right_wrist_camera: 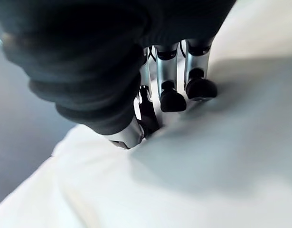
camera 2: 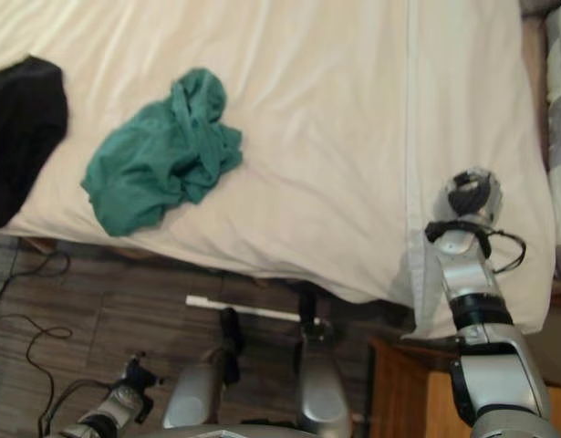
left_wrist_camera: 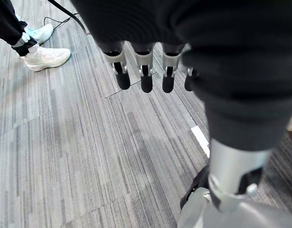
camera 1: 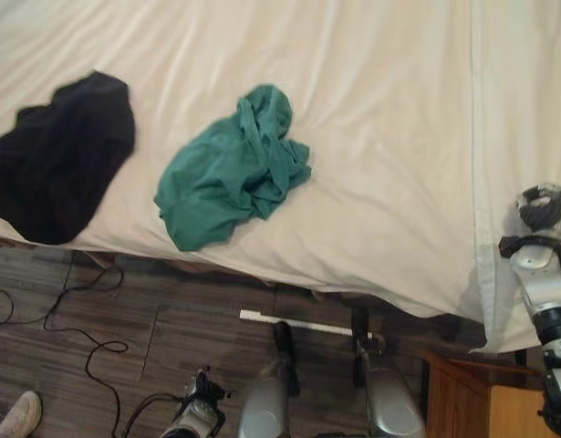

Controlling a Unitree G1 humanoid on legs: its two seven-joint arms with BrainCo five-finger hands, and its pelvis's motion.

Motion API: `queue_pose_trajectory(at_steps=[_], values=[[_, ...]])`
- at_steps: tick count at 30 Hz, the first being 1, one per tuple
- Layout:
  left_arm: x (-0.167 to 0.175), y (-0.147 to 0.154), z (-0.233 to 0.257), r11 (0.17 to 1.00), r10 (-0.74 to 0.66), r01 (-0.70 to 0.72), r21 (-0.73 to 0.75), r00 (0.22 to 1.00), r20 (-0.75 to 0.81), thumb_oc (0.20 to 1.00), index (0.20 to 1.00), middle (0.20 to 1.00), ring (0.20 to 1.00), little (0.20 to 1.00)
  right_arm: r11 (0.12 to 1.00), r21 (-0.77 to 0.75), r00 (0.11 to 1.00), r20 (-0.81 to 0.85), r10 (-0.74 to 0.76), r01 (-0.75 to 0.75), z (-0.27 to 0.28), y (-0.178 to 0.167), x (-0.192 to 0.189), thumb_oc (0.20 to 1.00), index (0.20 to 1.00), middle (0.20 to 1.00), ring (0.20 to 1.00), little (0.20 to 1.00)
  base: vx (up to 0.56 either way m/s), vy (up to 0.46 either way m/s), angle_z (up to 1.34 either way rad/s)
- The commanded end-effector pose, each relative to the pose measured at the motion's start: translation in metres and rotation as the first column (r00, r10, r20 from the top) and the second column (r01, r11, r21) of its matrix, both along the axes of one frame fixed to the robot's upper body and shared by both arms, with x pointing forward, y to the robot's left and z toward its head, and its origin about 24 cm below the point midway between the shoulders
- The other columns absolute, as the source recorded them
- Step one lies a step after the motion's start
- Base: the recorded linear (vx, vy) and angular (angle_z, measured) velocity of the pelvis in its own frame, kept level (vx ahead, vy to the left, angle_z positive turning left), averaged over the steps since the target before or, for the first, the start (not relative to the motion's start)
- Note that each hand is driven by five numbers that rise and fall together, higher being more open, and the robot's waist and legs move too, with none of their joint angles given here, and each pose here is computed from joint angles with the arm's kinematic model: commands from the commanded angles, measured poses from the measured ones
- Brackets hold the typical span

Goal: Tidy up the quilt and then pick up the clothes from the bed and put them into the laundry hamper.

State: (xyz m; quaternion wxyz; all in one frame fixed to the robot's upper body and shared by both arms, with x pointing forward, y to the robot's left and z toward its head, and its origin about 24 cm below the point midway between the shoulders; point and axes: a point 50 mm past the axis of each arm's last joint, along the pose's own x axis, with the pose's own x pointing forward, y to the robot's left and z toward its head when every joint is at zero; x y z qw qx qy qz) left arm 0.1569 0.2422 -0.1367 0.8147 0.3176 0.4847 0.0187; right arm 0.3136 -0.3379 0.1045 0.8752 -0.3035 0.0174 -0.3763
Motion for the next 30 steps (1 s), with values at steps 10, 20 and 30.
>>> queue_pose_trajectory(at_steps=[10,20,30], values=[[-0.012,0.022,0.002,0.996,0.051,-0.051,0.068,0.999,-0.003,1.000,1.000,1.000,1.000,1.000,0.937,0.181,0.856,-0.485,-0.180,0.300,-0.155,-0.022,-0.154,0.200,0.200,0.200,0.200,0.200,0.01,0.074,-0.17],[-0.004,0.026,0.008,0.998,0.034,-0.035,0.061,0.999,0.023,1.000,1.000,1.000,1.000,1.000,0.894,0.385,0.538,-0.815,0.214,0.228,-0.244,0.062,-0.216,1.000,1.000,1.000,1.000,1.000,-0.09,0.074,-0.17],[-0.027,0.010,-0.006,0.992,0.119,-0.118,-0.038,0.993,-0.002,1.000,1.000,1.000,1.000,1.000,0.899,0.423,0.425,-0.797,0.430,-0.116,-0.236,0.093,-0.156,1.000,1.000,1.000,1.000,1.000,-0.03,0.125,0.30]])
